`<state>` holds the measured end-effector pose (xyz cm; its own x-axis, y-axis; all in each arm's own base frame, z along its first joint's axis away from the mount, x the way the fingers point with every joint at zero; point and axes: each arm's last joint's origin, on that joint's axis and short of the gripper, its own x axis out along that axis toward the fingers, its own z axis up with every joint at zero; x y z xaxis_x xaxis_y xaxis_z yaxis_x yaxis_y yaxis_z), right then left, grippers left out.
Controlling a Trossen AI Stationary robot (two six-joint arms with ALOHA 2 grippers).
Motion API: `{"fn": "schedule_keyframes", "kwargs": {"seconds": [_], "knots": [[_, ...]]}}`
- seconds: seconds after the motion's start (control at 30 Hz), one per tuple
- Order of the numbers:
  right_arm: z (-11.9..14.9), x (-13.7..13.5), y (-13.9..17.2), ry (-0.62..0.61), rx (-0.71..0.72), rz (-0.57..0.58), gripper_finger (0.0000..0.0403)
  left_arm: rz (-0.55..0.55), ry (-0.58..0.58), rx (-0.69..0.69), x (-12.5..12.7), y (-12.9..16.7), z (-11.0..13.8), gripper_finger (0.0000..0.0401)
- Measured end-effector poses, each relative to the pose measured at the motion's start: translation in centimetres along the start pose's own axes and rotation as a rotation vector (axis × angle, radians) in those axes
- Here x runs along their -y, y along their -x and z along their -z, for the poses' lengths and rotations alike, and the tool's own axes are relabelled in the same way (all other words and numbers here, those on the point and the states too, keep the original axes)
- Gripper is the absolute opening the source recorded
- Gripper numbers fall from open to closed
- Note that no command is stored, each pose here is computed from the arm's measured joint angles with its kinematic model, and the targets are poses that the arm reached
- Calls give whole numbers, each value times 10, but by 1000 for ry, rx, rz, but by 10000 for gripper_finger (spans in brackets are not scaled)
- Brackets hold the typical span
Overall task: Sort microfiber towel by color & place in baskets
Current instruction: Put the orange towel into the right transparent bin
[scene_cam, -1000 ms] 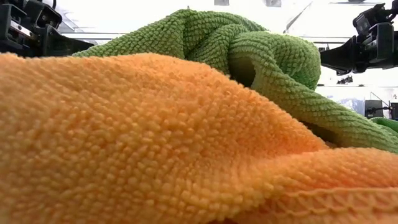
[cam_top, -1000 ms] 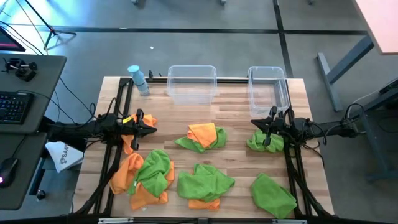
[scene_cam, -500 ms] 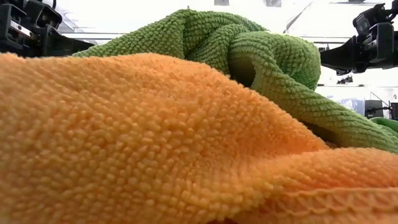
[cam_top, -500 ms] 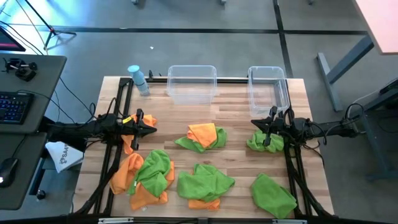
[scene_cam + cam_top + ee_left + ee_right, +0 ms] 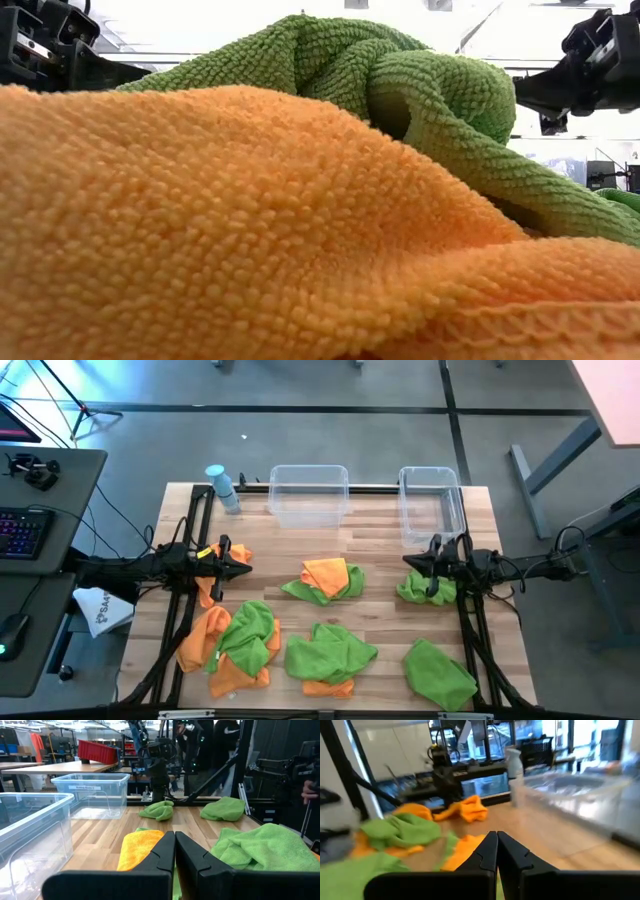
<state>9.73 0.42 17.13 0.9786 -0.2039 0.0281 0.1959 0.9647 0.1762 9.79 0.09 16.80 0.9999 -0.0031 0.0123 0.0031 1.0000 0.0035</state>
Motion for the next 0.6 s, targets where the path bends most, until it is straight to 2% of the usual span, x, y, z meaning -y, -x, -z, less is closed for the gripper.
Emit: {"fn": "schedule_keyframes", "kwargs": {"seconds": [0.27, 0.43, 0.6], "knots": [[0, 0, 0, 41, -4, -10, 0, 0, 0, 1, 0, 0, 0, 0], [-2, -2, 0, -95, -8, -67, 0, 0, 0, 0, 0, 0, 0, 0], [-27, -6, 3, -84, 2, -77, 0, 0, 0, 1, 0, 0, 0, 0]]}}
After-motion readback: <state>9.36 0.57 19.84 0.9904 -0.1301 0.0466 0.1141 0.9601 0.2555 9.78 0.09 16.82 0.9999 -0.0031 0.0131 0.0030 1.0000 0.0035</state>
